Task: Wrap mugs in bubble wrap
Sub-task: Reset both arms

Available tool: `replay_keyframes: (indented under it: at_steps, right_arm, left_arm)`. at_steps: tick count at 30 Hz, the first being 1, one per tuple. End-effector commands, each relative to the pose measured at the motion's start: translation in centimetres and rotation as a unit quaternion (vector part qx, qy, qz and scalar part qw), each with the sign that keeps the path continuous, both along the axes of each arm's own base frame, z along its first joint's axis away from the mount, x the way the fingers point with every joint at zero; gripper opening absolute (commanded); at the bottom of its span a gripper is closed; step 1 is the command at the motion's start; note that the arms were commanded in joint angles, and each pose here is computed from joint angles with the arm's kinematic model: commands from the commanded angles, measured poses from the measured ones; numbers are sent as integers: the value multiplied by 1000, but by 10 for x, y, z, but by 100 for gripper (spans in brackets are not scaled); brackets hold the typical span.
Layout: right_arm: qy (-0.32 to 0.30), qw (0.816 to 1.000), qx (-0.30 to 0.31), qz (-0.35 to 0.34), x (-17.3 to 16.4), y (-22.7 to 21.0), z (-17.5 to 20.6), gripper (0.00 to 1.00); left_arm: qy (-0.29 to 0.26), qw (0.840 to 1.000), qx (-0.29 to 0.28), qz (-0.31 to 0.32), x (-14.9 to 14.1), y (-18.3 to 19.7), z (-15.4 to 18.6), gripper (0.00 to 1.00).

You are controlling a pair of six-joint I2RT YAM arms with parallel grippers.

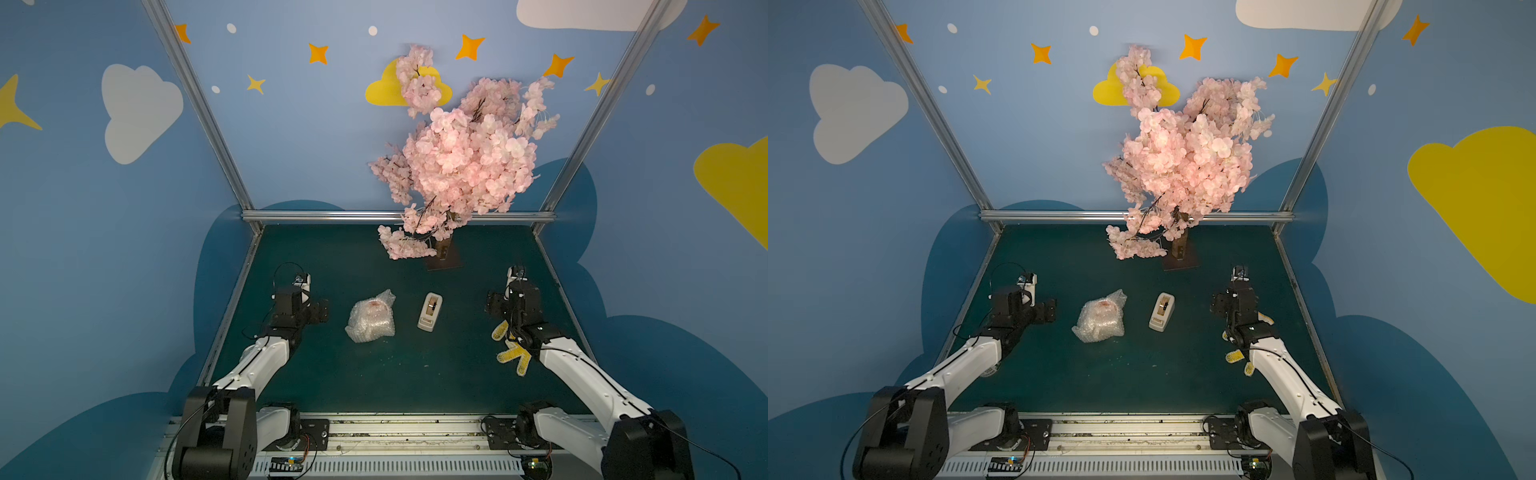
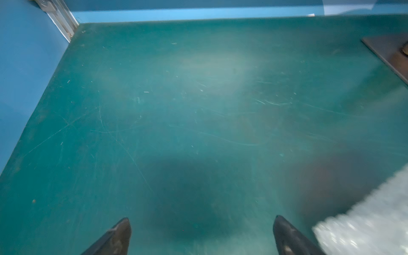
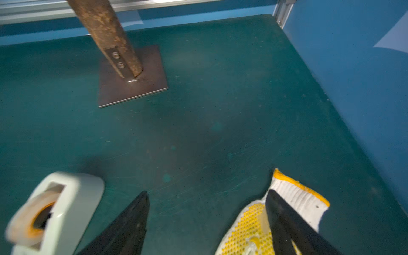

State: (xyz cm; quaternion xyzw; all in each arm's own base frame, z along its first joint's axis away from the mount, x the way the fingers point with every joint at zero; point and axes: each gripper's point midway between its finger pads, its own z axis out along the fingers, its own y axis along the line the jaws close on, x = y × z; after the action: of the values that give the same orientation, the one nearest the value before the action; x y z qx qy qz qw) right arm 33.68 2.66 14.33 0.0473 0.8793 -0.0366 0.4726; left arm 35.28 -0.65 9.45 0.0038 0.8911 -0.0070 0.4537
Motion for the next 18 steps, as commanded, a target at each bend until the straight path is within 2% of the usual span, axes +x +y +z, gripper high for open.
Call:
replay_keyframes:
  at_steps: [1,3,8,16,18]
  right_arm:
    - [-46,998,-45,-10,13,-19,6,85]
    - [-54,997,-60,-7,15,-26,-2,88]
    - [-28,999,-43,-2,22,-36,-23,89]
    - [-63,996,-17,58,44,-15,-33,89]
    - [-72,996,-13,55,45,-16,-41,89]
  left_arm:
    - [-65,998,-8,-15,27,-3,11,100]
    - [-64,998,-8,-12,32,-3,3,100]
    - [-94,995,-1,-29,41,-6,1,100]
    - [-103,994,-18,-13,43,2,-12,100]
    - [-107,994,-20,-8,42,4,-13,100]
